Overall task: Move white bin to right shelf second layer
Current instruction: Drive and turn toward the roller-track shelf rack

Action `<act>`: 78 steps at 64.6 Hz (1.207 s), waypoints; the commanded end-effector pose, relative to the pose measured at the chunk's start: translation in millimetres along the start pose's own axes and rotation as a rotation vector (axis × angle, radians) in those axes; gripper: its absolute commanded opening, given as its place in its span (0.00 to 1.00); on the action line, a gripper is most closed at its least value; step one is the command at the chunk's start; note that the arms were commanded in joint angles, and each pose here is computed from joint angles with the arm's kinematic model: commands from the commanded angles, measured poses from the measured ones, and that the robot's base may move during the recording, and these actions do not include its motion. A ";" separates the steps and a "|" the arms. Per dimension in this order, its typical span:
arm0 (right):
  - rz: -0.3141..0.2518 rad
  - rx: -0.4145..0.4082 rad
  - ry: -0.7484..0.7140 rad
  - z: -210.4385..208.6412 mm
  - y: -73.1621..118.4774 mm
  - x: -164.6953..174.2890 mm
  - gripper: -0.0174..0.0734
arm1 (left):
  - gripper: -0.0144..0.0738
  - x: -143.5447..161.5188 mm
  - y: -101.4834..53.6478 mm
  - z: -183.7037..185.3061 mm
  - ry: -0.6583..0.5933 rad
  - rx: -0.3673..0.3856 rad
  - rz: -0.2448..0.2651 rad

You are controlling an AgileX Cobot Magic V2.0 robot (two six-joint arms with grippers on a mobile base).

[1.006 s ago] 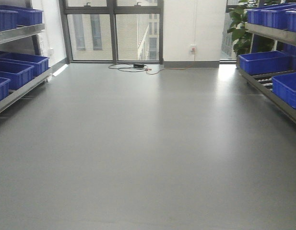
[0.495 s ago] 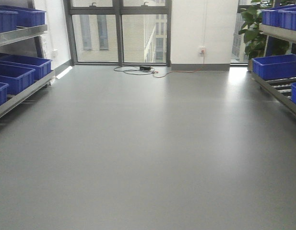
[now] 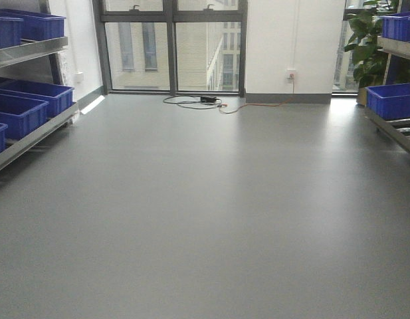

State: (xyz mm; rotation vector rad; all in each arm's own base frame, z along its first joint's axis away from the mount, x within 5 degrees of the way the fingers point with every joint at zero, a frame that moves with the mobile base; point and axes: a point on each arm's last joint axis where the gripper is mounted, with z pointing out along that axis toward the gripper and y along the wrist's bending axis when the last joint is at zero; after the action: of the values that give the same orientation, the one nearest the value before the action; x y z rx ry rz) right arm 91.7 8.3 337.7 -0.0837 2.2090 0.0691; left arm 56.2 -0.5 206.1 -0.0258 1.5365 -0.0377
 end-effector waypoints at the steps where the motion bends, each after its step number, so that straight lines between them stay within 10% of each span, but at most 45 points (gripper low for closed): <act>1: 0.000 0.002 -0.104 -6.0 0.0 -13.7 0.28 | 0.26 0.9 0.7 -0.4 -0.071 -0.005 -0.010; 78: 0.000 0.002 -0.104 -6.0 0.0 -13.7 0.28 | 0.26 0.9 0.7 -0.4 -0.071 -0.005 -0.010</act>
State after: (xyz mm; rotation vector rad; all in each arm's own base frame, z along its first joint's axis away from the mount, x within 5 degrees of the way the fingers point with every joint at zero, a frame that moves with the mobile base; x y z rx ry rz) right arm 91.7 8.3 337.7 -0.0837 2.2090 0.0691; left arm 56.2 -0.5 206.1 -0.0258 1.5365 -0.0377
